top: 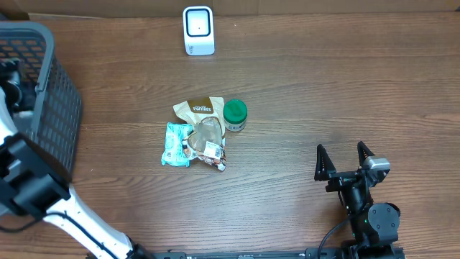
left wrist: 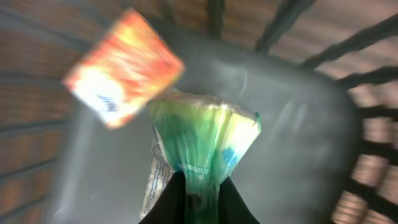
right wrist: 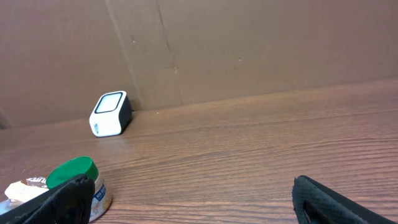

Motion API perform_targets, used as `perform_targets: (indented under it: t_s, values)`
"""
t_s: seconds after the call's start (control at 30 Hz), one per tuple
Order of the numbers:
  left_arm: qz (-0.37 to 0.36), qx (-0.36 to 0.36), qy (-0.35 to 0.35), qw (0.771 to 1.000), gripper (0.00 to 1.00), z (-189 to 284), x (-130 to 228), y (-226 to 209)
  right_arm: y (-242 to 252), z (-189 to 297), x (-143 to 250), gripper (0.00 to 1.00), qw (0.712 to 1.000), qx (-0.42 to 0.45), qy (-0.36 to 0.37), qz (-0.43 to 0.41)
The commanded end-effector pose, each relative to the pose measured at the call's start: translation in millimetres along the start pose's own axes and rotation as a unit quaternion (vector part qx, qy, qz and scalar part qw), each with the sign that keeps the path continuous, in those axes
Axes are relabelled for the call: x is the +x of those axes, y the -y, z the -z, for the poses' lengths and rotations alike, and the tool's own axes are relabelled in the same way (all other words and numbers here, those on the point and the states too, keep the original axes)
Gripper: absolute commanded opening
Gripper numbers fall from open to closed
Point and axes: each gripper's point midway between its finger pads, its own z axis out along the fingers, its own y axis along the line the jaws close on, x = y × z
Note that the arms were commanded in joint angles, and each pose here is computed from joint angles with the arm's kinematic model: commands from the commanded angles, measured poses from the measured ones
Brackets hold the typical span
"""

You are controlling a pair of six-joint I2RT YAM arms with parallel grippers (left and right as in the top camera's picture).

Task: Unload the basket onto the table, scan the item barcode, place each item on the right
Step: 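Grasp the small green box and lift it out of the basket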

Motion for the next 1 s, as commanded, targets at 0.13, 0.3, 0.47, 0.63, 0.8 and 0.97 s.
perform_targets:
  t_s: [0.13, 0.3, 0.47, 0.63, 0.8, 0.97]
  values:
    - [0.137, 0.011, 0.192, 0.972, 0.04, 184, -41, 9, 0, 0, 2, 1.00, 1.000, -0.002, 0.002, 0.001]
    - [0.115, 0.136, 0.270, 0.946, 0.04, 278, -38, 77, 0, 0, 2, 1.00, 1.000, -0.002, 0.002, 0.001]
    - [0.046, 0.214, 0.246, 0.944, 0.04, 311, -10, 159, 0, 0, 2, 1.00, 1.000, -0.002, 0.002, 0.001]
    - [-0.039, 0.274, 0.157, 0.948, 0.04, 305, 34, 247, 0, 0, 2, 1.00, 1.000, -0.002, 0.002, 0.001]
    - [-0.116, 0.317, 0.064, 0.939, 0.04, 291, 85, 332, 0, 0, 2, 1.00, 1.000, -0.002, 0.002, 0.001]
    - [-0.168, 0.293, -0.005, 0.941, 0.04, 256, 137, 399, 0, 0, 2, 1.00, 1.000, -0.002, 0.002, 0.001]
